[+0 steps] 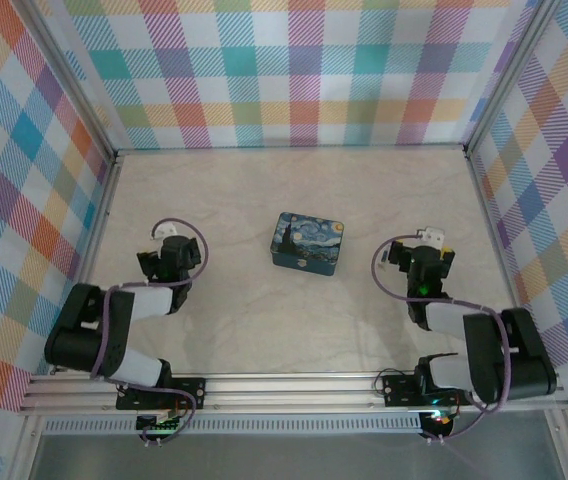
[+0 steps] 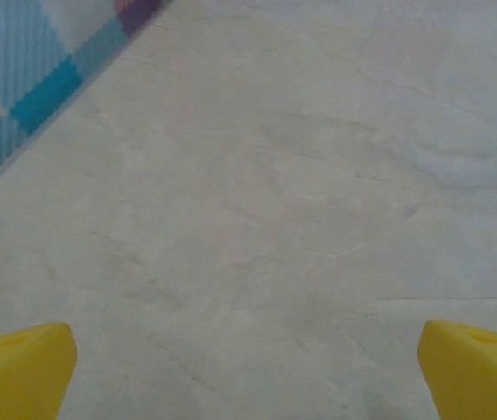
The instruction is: Unlock the padlock with the key
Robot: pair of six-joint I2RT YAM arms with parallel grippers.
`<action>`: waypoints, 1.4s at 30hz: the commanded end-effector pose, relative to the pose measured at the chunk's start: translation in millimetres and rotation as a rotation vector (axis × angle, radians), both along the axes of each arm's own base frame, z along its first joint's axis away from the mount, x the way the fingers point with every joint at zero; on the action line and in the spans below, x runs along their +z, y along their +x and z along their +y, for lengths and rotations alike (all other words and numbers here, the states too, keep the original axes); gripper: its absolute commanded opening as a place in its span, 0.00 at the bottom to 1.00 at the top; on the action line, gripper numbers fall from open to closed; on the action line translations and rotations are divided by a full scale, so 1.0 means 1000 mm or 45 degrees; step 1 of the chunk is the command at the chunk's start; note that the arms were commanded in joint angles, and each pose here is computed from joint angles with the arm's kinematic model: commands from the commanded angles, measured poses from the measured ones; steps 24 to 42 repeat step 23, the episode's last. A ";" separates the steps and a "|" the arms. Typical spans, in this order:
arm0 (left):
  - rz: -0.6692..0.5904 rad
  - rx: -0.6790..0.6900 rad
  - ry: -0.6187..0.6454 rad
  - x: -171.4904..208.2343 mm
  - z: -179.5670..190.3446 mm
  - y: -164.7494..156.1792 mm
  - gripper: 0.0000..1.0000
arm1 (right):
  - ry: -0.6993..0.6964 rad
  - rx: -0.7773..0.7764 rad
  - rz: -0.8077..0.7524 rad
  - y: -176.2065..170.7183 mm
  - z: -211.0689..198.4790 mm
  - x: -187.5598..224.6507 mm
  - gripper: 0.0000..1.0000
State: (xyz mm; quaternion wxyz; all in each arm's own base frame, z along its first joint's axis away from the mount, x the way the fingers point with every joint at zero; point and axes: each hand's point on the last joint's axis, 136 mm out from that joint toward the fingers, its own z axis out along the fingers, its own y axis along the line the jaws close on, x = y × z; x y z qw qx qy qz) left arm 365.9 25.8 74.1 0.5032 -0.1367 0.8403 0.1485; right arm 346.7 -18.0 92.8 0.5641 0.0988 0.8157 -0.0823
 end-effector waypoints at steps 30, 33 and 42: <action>-0.162 -0.216 -0.067 0.011 -0.020 0.025 1.00 | 0.081 0.251 -0.014 0.049 0.021 0.000 1.00; -0.162 -0.216 -0.067 0.011 -0.020 0.025 1.00 | 0.081 0.251 -0.014 0.049 0.021 0.000 1.00; -0.162 -0.216 -0.067 0.011 -0.020 0.025 1.00 | 0.081 0.251 -0.014 0.049 0.021 0.000 1.00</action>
